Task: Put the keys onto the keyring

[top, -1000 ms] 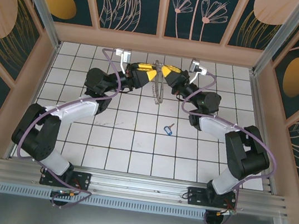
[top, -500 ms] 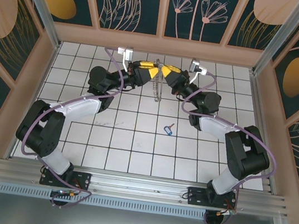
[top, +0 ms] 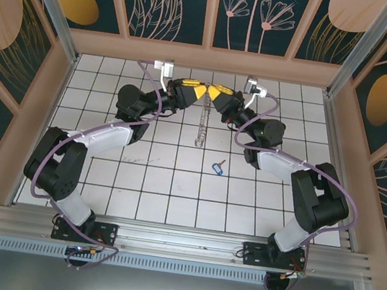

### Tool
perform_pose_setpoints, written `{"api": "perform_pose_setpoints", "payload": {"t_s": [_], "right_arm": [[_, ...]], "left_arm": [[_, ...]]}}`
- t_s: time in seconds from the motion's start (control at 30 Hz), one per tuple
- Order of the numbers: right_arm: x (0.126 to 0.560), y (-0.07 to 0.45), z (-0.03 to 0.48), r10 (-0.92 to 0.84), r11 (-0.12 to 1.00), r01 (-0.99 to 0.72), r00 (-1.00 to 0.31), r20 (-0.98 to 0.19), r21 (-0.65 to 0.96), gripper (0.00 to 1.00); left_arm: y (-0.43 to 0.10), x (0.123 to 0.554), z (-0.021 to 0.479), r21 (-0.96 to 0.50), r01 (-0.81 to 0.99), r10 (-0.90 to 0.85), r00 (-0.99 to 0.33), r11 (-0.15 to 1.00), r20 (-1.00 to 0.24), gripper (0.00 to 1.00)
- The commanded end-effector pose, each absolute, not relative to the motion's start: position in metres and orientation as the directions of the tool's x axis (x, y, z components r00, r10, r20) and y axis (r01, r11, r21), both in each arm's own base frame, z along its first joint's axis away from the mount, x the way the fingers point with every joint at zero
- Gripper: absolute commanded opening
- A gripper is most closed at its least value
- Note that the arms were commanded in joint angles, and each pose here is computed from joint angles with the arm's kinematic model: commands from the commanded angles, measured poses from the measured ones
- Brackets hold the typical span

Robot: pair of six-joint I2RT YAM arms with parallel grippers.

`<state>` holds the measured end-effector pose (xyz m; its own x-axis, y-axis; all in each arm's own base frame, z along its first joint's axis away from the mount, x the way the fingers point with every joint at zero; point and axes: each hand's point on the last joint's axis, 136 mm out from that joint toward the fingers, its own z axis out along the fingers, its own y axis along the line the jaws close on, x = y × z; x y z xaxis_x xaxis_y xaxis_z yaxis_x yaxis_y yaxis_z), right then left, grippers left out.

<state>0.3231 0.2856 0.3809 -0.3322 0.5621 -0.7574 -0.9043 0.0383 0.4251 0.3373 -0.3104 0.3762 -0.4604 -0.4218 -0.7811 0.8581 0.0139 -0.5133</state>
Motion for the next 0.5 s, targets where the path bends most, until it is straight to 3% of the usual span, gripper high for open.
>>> {"api": "perform_pose_setpoints", "payload": {"t_s": [0.0,0.27,0.47], "right_arm": [[0.308,0.284,0.402,0.585,0.0,-0.941,-0.274,-0.763,0.338,0.0],[0.309,0.29,0.4,0.555,0.009,-0.938,-0.284,-0.782,0.347,0.0],[0.319,0.274,0.403,0.501,0.132,-0.92,-0.259,-0.826,0.369,0.4]], "left_arm": [[-0.311,0.333,0.394,-0.458,0.889,-0.451,-0.414,-0.011,-0.791,0.22],[-0.313,0.335,0.394,-0.463,0.886,-0.439,-0.42,-0.01,-0.794,0.0],[-0.316,0.337,0.388,-0.452,0.89,-0.383,-0.399,0.056,-0.833,0.0]]}}
